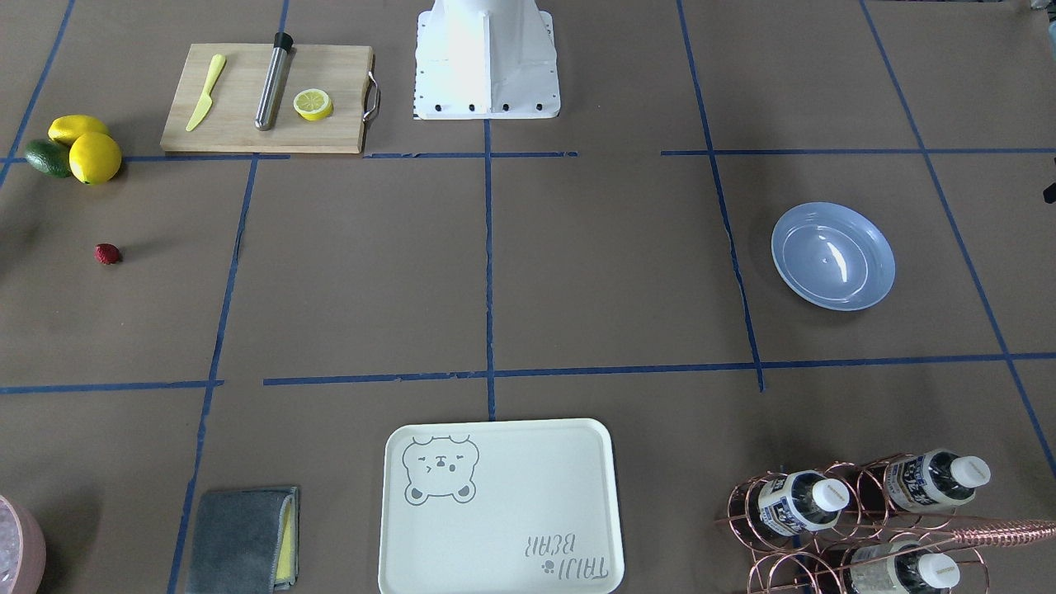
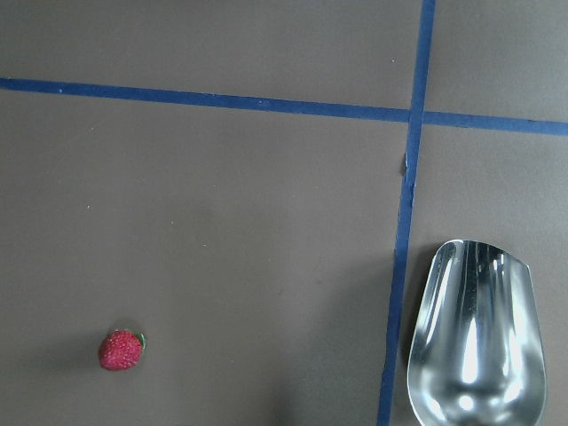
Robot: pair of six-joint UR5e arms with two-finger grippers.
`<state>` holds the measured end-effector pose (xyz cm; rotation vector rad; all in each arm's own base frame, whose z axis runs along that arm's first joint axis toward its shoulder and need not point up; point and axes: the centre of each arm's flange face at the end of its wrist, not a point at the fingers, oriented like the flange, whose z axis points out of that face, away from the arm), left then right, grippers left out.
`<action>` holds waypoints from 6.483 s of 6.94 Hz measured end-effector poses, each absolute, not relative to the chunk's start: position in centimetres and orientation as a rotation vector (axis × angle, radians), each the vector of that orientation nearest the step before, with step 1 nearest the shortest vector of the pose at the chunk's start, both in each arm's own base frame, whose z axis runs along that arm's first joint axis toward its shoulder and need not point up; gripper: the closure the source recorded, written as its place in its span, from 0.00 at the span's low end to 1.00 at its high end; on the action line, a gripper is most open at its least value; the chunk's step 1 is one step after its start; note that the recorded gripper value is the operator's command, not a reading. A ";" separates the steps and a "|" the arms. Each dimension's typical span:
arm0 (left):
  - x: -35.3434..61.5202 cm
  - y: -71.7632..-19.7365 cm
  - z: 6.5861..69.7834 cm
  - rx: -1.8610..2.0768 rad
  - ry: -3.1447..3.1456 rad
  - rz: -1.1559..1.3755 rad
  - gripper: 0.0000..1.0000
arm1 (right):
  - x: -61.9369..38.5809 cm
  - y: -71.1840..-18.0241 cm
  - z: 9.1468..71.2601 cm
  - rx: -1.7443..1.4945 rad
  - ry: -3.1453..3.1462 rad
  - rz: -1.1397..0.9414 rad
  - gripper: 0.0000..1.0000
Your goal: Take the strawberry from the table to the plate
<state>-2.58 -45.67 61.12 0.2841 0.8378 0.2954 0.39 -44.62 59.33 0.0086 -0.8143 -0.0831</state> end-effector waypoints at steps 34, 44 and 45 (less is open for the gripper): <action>52.2 -39.0 26.4 0.007 1.257 -0.164 0.21 | -10.2 -43.2 57.5 -0.058 -0.887 -0.094 0.00; 51.5 -39.1 25.8 0.016 1.269 -0.169 0.16 | -22.0 -39.6 63.0 0.059 -0.875 -0.037 0.44; 51.5 -39.1 25.8 0.016 1.269 -0.169 0.15 | -22.0 -39.7 62.5 0.063 -0.882 -0.036 0.71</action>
